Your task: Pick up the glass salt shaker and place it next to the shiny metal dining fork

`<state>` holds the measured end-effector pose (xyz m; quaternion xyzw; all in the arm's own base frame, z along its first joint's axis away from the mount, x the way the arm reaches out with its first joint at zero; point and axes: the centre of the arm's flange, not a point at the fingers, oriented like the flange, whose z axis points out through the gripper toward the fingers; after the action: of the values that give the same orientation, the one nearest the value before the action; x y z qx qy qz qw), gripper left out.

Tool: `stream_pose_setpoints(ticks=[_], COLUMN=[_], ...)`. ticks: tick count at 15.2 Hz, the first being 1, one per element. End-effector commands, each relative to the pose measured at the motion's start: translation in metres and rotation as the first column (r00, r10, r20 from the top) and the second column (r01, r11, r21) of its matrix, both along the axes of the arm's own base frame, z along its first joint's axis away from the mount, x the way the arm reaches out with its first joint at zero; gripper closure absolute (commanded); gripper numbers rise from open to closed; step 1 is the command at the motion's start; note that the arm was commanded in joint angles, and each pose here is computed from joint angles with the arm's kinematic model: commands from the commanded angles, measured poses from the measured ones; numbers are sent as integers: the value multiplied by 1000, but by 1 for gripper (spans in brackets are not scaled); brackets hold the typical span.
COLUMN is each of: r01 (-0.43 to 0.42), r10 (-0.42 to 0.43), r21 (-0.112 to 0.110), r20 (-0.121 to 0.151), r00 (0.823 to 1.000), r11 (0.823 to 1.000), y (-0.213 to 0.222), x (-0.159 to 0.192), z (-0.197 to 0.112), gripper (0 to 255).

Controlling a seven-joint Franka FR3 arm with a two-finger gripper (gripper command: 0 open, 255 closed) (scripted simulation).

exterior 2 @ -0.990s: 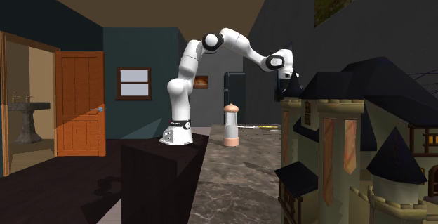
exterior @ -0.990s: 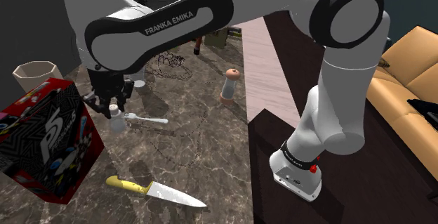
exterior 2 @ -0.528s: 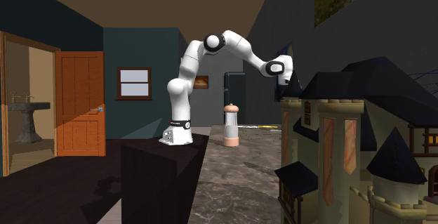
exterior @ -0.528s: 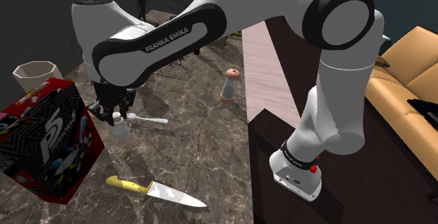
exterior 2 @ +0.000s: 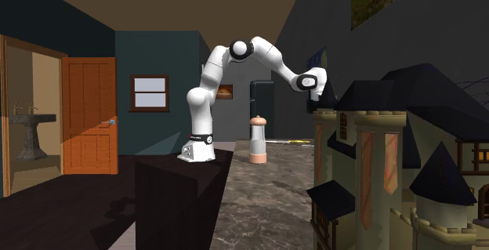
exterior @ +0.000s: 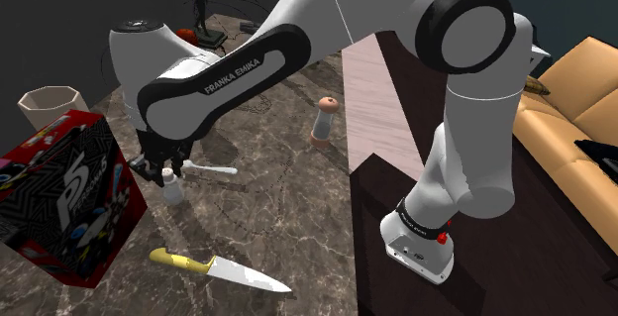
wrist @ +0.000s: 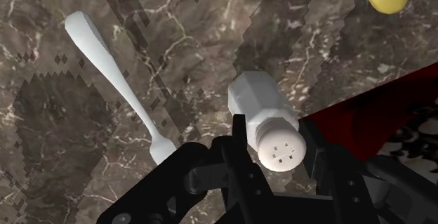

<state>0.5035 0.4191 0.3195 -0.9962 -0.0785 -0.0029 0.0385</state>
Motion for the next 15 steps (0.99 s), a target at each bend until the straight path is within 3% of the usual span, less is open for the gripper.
stream_pose_setpoints(ticks=[1,5,6,11,15], r01=[0,0,0,0,0], r10=[0,0,0,0,0], r21=[0,0,0,0,0], r20=[0,0,0,0,0], r00=[1000,1000,1000,1000,1000], r11=[1000,1000,1000,1000,1000], y=[0,0,0,0,-4], x=[0,0,0,0,0], z=[-1,-1,-1,-1,49], gripper=[255,255,0,0,0])
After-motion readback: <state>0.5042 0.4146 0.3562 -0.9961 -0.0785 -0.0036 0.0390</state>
